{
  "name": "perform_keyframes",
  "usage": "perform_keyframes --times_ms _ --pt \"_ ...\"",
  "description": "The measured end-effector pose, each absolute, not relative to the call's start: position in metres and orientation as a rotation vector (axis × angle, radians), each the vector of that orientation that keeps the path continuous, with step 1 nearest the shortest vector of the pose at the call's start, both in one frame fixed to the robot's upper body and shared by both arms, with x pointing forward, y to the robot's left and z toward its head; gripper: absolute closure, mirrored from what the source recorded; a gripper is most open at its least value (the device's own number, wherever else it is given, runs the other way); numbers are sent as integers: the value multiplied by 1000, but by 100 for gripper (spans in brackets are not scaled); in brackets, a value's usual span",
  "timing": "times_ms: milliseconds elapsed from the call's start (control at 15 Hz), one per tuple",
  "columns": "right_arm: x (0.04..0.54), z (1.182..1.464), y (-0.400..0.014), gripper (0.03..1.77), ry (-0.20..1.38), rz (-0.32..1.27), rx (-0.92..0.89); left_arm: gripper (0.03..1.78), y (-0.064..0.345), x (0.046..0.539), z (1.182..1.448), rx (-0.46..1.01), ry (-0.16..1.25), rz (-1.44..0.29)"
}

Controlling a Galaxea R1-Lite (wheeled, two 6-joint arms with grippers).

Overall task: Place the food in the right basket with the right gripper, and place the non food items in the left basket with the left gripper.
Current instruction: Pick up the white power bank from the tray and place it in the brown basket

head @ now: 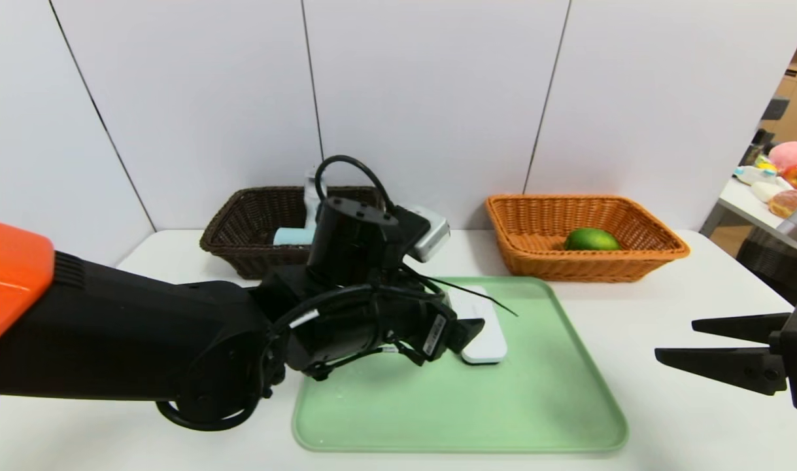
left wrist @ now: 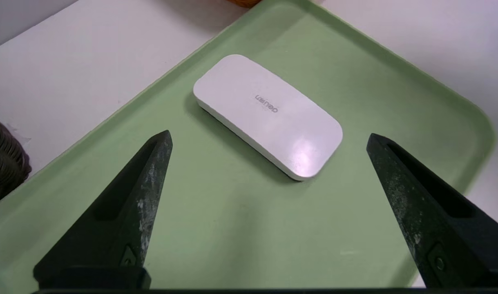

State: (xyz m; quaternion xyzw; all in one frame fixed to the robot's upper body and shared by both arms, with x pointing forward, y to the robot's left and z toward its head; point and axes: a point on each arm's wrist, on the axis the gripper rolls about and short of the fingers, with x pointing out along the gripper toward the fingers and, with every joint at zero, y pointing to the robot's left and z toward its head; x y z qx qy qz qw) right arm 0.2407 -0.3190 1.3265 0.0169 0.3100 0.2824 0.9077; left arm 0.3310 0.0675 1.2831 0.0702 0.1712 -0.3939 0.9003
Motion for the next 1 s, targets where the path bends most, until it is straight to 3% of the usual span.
perform_keyframes --times_ms 467,1000 --pt "239 1326 -319 10 639 588 37 12 35 319 1266 174 349 -470" --pt "236 1324 -319 10 644 589 39 12 0 314 1253 136 327 -344"
